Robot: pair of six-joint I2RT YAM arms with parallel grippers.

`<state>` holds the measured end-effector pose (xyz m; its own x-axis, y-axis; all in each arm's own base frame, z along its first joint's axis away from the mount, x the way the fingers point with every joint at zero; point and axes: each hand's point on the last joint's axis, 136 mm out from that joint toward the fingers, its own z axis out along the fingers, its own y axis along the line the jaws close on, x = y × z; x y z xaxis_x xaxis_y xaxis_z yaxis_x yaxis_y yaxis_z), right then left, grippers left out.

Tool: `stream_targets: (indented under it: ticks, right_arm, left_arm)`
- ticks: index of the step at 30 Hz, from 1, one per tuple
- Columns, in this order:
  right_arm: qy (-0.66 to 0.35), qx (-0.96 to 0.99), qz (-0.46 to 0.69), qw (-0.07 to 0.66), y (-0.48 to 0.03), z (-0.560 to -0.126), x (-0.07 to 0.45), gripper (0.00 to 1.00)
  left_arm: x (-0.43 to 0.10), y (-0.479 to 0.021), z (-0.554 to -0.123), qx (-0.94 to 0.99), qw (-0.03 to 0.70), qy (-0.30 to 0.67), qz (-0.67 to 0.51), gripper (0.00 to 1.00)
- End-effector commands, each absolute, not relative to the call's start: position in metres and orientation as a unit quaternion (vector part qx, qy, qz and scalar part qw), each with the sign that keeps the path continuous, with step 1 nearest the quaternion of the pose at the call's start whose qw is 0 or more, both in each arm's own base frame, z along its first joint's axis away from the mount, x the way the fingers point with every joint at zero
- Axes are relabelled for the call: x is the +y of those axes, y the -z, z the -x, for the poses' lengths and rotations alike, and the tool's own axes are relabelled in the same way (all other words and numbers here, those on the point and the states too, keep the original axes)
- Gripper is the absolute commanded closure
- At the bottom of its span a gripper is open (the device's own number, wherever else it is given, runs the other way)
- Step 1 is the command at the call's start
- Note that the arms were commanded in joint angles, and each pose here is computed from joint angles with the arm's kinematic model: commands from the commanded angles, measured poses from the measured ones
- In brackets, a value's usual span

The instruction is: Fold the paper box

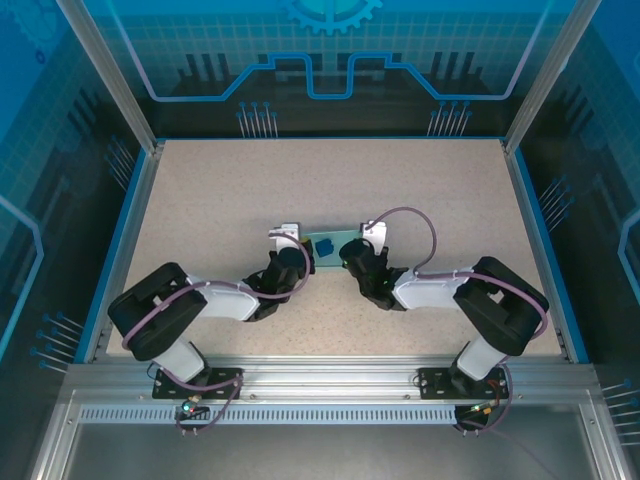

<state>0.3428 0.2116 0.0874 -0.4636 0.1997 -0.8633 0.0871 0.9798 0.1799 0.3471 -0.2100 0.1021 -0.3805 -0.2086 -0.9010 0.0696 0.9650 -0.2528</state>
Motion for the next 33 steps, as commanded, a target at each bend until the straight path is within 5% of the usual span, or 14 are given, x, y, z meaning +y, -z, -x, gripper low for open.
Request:
stream_targets:
  ticks: [1,22,33]
  right_arm:
    - [0.042,0.888,-0.058,0.455,-0.037,-0.317,0.175,1.0]
    - [0.047,0.89,-0.028,0.452,-0.039,-0.321,0.185,1.0]
    - [0.052,0.892,-0.003,0.448,-0.04,-0.327,0.194,1.0]
  left_arm:
    - [-0.189,-0.093,-0.34,0.831,0.546,0.091,0.056,0.76]
    - [-0.205,-0.108,-0.318,0.85,0.5,0.163,0.031,0.42]
    - [-0.192,-0.198,-0.308,0.834,0.492,0.25,0.006,0.4]
